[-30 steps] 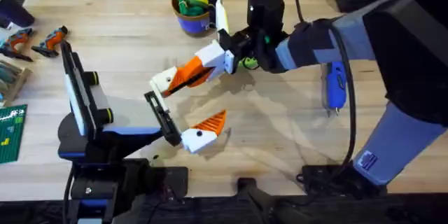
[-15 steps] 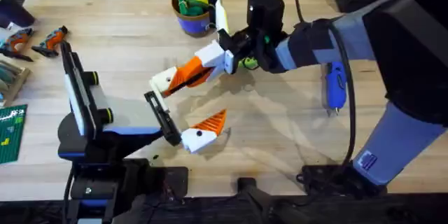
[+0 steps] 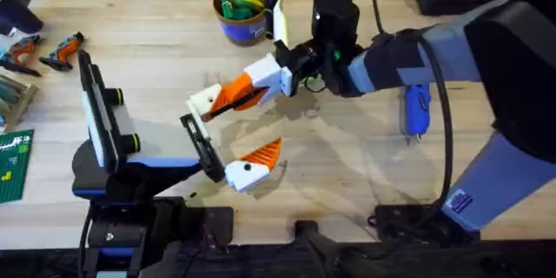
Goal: Pick up the gripper from the table and insert it into the empty holder that is missing its gripper. Then pick up a screw, insert it into the mounting hole, and use the screwdriver to tighten it. Finally, clean up the table by picking up the vegetable and placing it into the bucket.
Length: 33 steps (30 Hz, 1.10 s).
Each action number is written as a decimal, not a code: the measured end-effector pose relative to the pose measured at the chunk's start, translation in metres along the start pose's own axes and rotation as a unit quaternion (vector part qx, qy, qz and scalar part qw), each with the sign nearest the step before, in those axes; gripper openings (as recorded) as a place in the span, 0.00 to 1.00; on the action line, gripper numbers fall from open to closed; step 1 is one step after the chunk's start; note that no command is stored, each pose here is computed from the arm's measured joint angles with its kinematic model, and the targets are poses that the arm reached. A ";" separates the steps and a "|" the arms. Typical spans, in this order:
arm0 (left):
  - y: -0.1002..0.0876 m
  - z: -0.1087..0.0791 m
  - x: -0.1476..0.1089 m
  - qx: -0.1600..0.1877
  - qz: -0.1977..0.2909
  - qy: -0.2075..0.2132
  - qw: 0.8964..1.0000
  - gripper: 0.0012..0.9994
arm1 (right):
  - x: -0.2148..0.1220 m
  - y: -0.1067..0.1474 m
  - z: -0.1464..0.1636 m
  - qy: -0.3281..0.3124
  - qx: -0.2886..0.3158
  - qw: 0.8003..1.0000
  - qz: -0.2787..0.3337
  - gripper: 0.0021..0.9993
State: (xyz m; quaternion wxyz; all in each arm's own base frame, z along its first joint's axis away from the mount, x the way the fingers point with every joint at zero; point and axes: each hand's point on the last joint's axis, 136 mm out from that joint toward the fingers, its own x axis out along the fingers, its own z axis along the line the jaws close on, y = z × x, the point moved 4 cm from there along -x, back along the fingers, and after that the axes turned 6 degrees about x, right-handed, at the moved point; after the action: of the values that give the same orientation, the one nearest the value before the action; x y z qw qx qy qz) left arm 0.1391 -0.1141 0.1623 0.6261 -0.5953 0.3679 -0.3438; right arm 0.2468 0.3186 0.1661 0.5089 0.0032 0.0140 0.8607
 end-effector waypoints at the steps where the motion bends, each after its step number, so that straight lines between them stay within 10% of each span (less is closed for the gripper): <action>1: 0.000 0.000 0.000 0.000 0.000 0.001 1.000 0.99 | 0.000 0.000 0.000 0.000 0.000 1.000 -0.002 0.01; 17: 0.000 0.000 0.000 0.000 0.000 0.000 1.000 0.99 | 0.000 0.000 0.000 0.001 0.001 1.000 -0.004 0.02; 24: 0.000 -0.005 0.000 -0.001 -0.001 0.019 1.000 0.99 | 0.006 -0.002 -0.001 0.003 0.002 1.000 -0.015 0.76; 33: 0.000 -0.007 0.000 -0.002 -0.001 0.026 1.000 0.99 | 0.006 -0.004 -0.001 0.003 0.001 1.000 -0.023 0.79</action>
State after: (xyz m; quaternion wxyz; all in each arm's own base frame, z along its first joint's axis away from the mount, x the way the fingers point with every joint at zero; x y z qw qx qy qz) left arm 0.1329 -0.1179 0.1621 0.6147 -0.5877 0.3841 -0.3595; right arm 0.2472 0.3254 0.1645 0.5282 0.0006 0.0168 0.8489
